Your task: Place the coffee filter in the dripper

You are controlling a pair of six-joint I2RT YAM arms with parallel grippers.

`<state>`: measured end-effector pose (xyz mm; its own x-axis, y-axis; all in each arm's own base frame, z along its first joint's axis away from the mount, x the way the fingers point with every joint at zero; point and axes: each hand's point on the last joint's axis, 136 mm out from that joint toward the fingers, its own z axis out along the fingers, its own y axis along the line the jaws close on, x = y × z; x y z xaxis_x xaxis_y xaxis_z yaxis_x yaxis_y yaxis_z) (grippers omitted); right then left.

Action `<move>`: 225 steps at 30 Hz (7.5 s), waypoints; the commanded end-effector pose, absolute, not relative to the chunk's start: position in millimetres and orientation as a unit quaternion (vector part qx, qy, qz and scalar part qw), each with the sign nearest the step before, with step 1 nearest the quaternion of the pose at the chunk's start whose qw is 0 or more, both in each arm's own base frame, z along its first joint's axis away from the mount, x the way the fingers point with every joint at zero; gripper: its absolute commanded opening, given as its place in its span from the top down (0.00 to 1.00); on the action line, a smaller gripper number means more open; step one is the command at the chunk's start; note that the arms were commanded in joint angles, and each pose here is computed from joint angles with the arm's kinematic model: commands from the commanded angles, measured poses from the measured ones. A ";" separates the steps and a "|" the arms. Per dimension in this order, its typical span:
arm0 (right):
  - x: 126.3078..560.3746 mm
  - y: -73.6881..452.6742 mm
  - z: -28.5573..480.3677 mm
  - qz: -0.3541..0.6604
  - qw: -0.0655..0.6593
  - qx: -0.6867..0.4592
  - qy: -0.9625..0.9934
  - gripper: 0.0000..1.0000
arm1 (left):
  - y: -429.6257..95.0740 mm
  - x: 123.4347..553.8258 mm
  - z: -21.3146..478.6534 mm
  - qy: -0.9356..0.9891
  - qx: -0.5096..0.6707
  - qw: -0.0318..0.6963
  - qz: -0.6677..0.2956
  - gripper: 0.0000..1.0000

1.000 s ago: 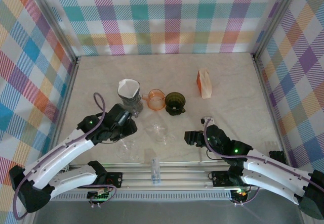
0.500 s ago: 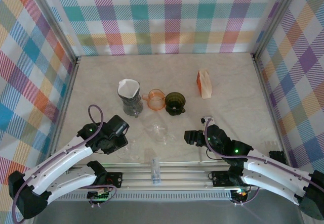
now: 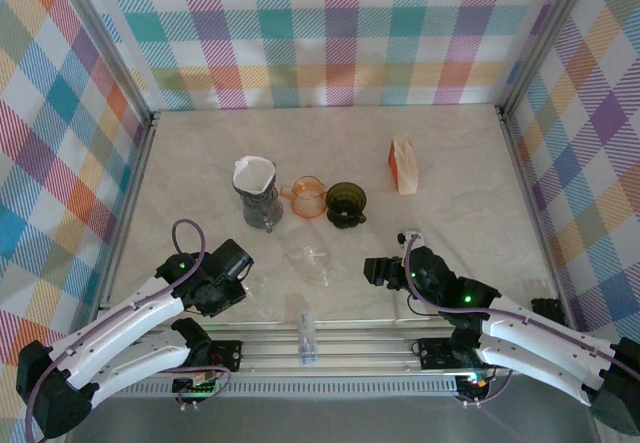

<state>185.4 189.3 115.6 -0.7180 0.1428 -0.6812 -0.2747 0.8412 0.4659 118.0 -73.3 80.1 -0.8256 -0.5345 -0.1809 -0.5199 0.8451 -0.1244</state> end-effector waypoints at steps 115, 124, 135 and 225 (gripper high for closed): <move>194.4 174.5 72.0 0.196 0.273 0.020 0.942 0.23 | -222.0 218.8 172.4 0.965 -0.073 0.115 -0.222 0.96; 194.9 175.9 73.8 0.198 0.270 0.022 0.942 0.18 | -227.5 221.7 188.2 0.959 -0.071 0.127 -0.245 0.49; 212.5 179.0 102.7 0.182 0.304 0.009 0.935 0.15 | -208.5 242.1 245.2 0.921 -0.070 0.271 -0.270 0.06; 485.0 126.9 148.5 -0.040 0.336 -0.002 0.941 1.00 | -164.9 233.0 174.2 0.899 -0.077 0.357 -0.242 0.03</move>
